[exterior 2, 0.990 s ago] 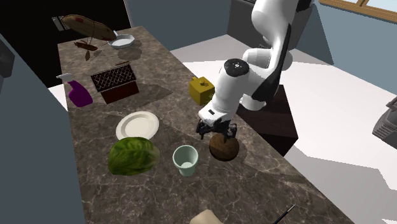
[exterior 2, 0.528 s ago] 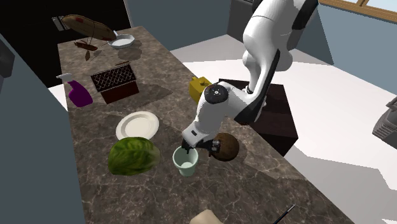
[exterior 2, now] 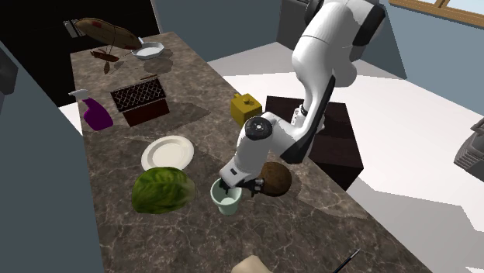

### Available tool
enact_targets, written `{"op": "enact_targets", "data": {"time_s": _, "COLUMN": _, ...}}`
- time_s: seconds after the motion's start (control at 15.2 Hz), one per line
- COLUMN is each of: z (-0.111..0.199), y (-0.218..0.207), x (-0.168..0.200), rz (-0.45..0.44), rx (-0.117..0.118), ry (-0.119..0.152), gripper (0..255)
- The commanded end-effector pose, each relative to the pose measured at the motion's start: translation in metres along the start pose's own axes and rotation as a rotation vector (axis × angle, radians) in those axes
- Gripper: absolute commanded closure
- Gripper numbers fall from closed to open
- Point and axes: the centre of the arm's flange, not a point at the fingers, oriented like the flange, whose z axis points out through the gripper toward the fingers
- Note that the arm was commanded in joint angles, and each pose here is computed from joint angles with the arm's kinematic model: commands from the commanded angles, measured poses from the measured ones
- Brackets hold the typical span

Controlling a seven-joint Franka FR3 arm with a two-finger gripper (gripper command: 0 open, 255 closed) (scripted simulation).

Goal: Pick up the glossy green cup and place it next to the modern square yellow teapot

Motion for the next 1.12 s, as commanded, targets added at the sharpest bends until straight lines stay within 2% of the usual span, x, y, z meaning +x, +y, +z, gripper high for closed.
{"op": "enact_targets", "data": {"time_s": 0.0, "z": 0.0031, "y": 0.0007, "x": -0.0003, "rz": 0.0, "rx": 0.0, "ry": 0.001, "gripper": 0}}
{"op": "enact_targets", "data": {"time_s": 0.4, "z": 0.0031, "y": 0.0007, "x": -0.0003, "rz": 0.0, "rx": 0.0, "ry": 0.001, "gripper": 0}}
{"op": "enact_targets", "data": {"time_s": 0.46, "z": 0.0031, "y": 0.0007, "x": -0.0003, "rz": 0.0, "rx": 0.0, "ry": 0.001, "gripper": 255}}
{"op": "enact_targets", "data": {"time_s": 1.06, "z": 0.0031, "y": 0.0007, "x": -0.0003, "rz": 0.0, "rx": 0.0, "ry": 0.001, "gripper": 255}}
